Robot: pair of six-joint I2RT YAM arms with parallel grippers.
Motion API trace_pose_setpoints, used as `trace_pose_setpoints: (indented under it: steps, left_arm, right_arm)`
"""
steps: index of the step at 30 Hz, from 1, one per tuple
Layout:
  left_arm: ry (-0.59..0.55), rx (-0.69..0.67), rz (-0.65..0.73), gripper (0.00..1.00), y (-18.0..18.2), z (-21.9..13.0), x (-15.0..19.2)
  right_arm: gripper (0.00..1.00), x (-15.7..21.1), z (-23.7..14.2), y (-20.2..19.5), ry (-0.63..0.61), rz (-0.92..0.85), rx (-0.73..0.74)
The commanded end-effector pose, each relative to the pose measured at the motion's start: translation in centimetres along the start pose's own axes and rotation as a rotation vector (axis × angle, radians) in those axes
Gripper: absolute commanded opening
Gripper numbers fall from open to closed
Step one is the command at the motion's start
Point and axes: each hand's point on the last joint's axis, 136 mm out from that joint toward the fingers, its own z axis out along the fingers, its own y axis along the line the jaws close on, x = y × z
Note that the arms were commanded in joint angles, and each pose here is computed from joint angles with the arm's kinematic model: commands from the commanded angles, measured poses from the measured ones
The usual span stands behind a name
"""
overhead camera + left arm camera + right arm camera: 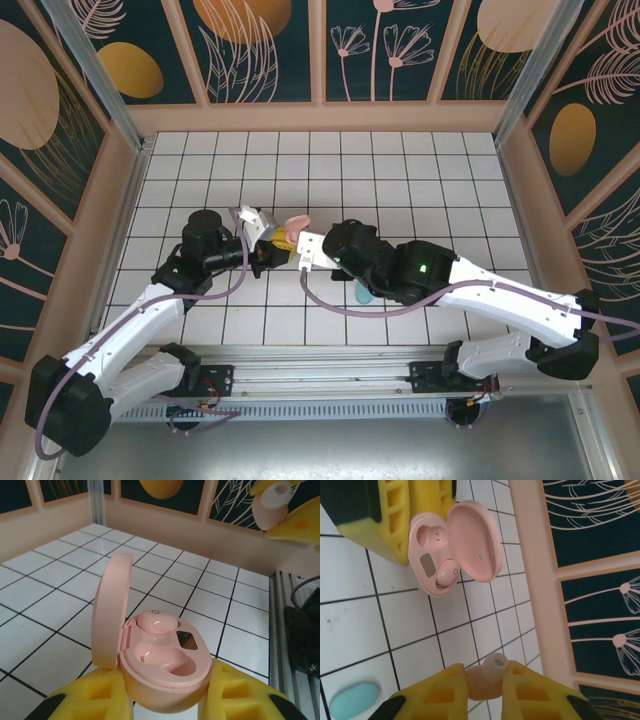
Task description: Insert the wireless bluetooth earbuds into the charging case
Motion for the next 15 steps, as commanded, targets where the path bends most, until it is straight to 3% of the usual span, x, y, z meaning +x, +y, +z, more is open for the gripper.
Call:
trace_pose_setpoints:
  steps: [1,7,15]
  left_arm:
    - [0.026,-0.146,-0.003,0.00,2.3,-0.4,-0.3]
    - [0.023,-0.396,-0.035,0.00,6.0,-2.0,0.5]
    - [0.017,-0.549,-0.085,0.00,8.1,-3.3,1.6]
  right_arm:
    - [0.16,-0.1,0.8,0.7,-0.075,0.063,-0.086]
    - [0.16,5.8,6.2,9.3,0.056,0.142,-0.353]
    - [0.22,8.2,15.0,10.1,0.081,0.452,-0.484]
